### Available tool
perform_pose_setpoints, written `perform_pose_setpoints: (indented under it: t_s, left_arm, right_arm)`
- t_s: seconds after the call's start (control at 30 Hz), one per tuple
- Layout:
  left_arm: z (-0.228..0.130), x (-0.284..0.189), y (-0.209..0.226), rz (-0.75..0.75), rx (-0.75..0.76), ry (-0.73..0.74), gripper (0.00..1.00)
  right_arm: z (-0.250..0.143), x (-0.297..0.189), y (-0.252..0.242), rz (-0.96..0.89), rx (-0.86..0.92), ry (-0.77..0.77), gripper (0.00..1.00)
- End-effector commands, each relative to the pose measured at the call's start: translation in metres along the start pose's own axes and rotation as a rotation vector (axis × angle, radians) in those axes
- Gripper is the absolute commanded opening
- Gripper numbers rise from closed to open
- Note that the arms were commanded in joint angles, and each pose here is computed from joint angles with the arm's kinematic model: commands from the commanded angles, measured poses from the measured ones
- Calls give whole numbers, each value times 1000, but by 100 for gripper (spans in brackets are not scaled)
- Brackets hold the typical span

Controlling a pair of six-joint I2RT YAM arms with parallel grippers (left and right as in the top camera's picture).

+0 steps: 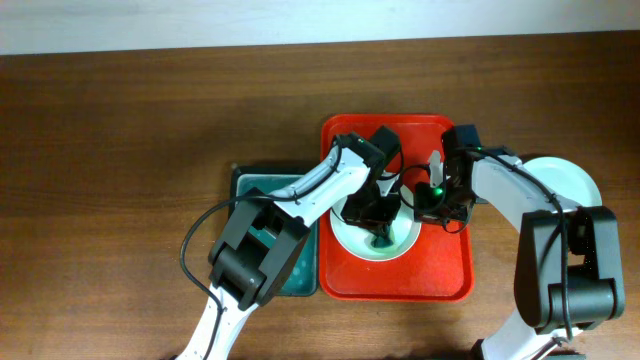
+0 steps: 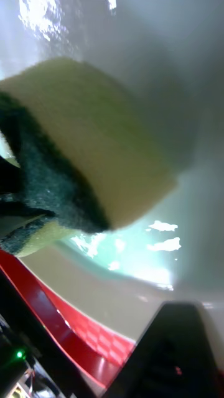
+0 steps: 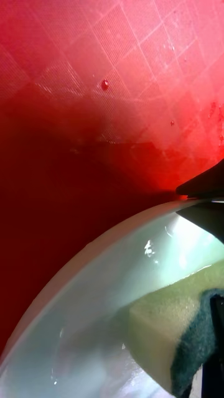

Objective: Clean dirty plates on tray and stack at the side
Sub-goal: 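Scrub the white plate with the sponge in the left gripper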

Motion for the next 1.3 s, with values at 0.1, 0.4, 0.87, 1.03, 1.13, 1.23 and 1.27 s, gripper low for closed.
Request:
perform_pose_setpoints:
  t_s: [0.1, 0.4, 0.87, 1.03, 1.13, 1.23, 1.27]
  left_arm:
    - [26, -8, 44, 152, -87, -165, 0]
    - [55, -26, 59, 59, -51, -351, 0]
    - [57, -17, 37, 43, 8, -359, 0]
    - [37, -22, 69, 191, -116, -247, 0]
    - [21, -26, 85, 308, -180, -160, 0]
    - [13, -35, 89, 402, -207, -103, 0]
    - [11, -37, 88, 406, -210, -93, 0]
  right_arm:
    - [1, 2, -2, -13, 7, -3, 4]
    - [1, 2, -2, -13, 7, -3, 4]
    - [1, 2, -2, -15, 8, 0, 4]
    - [0, 2, -2, -16, 9, 4, 4]
    - [0, 2, -2, -16, 9, 4, 4]
    - [0, 2, -2, -15, 9, 4, 4]
    - [0, 2, -2, -15, 9, 4, 4]
Point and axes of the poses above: each gripper's point midway between its finger pads, its own x axis out along the fingers, its own y axis along the line the jaws close on, z = x × y, the point moved 10 cm from there along -x, back along the fingers, and after that the axes turned 8 degrees about x, right-handed, at the moved point
